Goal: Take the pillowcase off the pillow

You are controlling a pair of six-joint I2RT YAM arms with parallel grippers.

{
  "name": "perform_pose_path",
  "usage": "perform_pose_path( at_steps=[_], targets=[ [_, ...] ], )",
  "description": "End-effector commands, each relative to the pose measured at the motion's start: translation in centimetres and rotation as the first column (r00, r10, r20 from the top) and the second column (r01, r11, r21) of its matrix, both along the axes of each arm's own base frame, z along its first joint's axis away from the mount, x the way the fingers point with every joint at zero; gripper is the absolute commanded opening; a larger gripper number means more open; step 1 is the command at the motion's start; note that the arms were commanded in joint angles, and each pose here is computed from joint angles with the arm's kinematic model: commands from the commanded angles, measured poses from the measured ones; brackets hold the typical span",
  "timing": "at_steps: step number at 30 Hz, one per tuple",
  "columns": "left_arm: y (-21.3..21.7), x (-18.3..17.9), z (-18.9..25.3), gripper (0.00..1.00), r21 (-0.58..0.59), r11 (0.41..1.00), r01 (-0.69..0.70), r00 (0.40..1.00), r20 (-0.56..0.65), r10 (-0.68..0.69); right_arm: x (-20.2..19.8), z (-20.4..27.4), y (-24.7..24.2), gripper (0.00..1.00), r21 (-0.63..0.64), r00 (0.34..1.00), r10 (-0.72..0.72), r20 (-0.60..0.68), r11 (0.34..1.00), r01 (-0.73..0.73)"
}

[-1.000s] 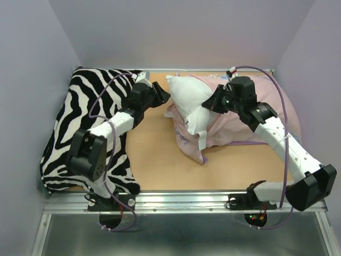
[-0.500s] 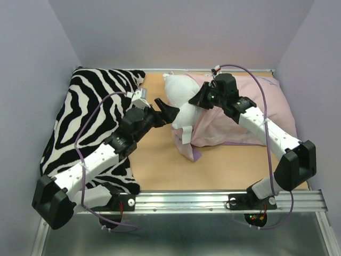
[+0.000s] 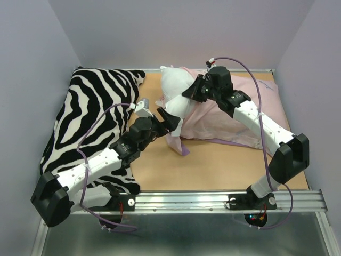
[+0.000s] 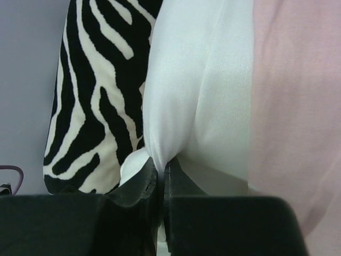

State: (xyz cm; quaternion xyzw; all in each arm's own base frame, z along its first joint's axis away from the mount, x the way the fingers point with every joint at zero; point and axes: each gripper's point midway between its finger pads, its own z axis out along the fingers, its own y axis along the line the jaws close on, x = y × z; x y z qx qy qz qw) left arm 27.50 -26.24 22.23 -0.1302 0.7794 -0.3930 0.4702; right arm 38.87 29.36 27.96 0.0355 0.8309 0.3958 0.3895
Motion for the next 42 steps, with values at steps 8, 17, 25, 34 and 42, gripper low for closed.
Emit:
perform_pose_path(
  at_steps=[8, 17, 25, 34, 42],
  targets=[
    [-2.1, 3.6, 4.9, 0.99, -0.147, 0.988, -0.039, 0.98, 0.187, 0.066, -1.3, 7.9, 2.9, 0.0, 0.155, 0.981, 0.074, 0.177, 0.983, -0.102],
    [-1.7, 5.0, 7.0, 0.99, -0.163, 0.984, -0.065, 0.935, 0.336, 0.117, -3.8, 6.1, 5.8, 0.0, 0.143, 0.973, 0.186, 0.14, 0.968, -0.206],
    [-2.0, 8.0, 6.6, 0.56, -0.109, 0.986, -0.129, 0.946, 0.285, 0.155, -4.0, 6.6, 5.7, 0.15, 0.084, 0.968, 0.182, 0.17, 0.977, -0.198],
    [-1.4, 8.8, 6.3, 0.0, -0.091, 0.979, -0.183, 0.947, 0.252, 0.201, -1.9, 8.6, 1.3, 0.72, -0.065, 0.967, -0.007, 0.253, 0.998, 0.024],
    [-1.7, 8.6, 9.0, 0.0, -0.08, 0.985, -0.155, 0.94, 0.293, 0.172, -4.9, 7.2, -7.7, 0.79, -0.227, 0.936, -0.23, 0.266, 0.929, 0.293]
  ],
)
